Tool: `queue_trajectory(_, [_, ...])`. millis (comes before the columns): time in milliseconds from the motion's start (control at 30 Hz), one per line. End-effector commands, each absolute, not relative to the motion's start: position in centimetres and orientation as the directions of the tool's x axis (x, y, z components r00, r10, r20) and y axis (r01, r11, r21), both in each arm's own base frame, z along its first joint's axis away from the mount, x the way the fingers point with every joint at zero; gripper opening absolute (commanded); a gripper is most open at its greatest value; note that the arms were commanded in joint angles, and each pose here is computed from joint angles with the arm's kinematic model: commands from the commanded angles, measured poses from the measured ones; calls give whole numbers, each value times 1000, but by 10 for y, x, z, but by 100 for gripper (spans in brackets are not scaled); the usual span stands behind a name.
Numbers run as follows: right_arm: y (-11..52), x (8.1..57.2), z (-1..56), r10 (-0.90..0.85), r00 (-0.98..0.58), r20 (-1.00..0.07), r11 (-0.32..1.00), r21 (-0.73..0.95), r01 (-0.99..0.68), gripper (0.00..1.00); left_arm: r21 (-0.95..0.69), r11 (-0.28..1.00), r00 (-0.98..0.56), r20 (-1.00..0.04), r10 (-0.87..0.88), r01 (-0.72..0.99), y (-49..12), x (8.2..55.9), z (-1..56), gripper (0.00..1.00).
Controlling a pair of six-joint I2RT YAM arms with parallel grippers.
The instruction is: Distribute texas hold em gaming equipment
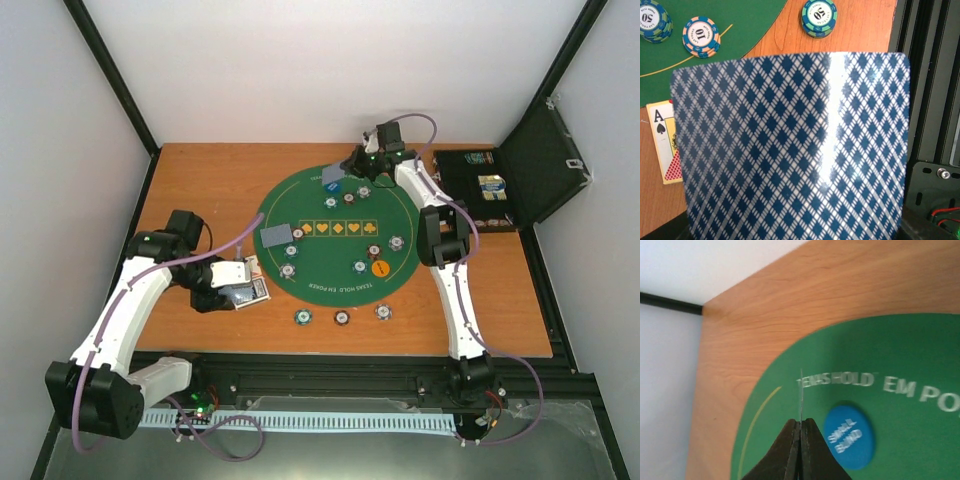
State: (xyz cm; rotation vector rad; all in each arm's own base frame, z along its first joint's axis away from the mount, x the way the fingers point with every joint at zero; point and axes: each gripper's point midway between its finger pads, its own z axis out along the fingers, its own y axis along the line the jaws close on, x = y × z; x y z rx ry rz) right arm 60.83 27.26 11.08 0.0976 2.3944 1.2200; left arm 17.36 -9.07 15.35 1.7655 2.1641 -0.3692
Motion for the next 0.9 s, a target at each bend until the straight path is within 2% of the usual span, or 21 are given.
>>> queue_trajectory(0, [261,615,89,268,-905,-330,655,751,-80,3,-1,206,-187,-422,887,979,-93,173,168,14])
queue_trajectory(33, [260,615,86,266,-905,-332,665,743,-77,5,1,205,-185,-423,887,979,-93,173,169,14])
queue_trajectory(67, [257,614,84,265,-904,-335,680,730,-71,12,1,204,-185,-422,888,979,-93,173,169,14])
queue_trajectory(133, [251,611,87,258,-902,-346,712,700,-65,35,1,204,-185,-422,888,979,-93,171,170,14])
queue_trajectory(167, [247,610,86,254,-901,-350,732,679,-57,43,3,204,-184,-422,888,979,-93,170,171,14])
queue_trajectory(233, [237,606,98,251,-892,-376,770,636,-51,53,3,205,-184,-425,886,979,-93,169,172,14])
queue_trajectory(367, [221,590,142,257,-860,-441,809,584,-58,67,12,206,-181,-422,888,979,-91,166,173,13])
queue_trajectory(533, [244,522,193,269,-860,-434,713,690,-125,76,20,208,-180,-425,887,978,-91,163,176,13])
queue_trajectory(600, [269,480,206,250,-868,-429,641,745,-184,79,18,209,-181,-434,883,978,-92,163,178,13])
queue_trajectory(867, [357,287,210,109,-946,-305,333,908,-254,83,2,214,-190,-451,872,977,-96,160,179,13])
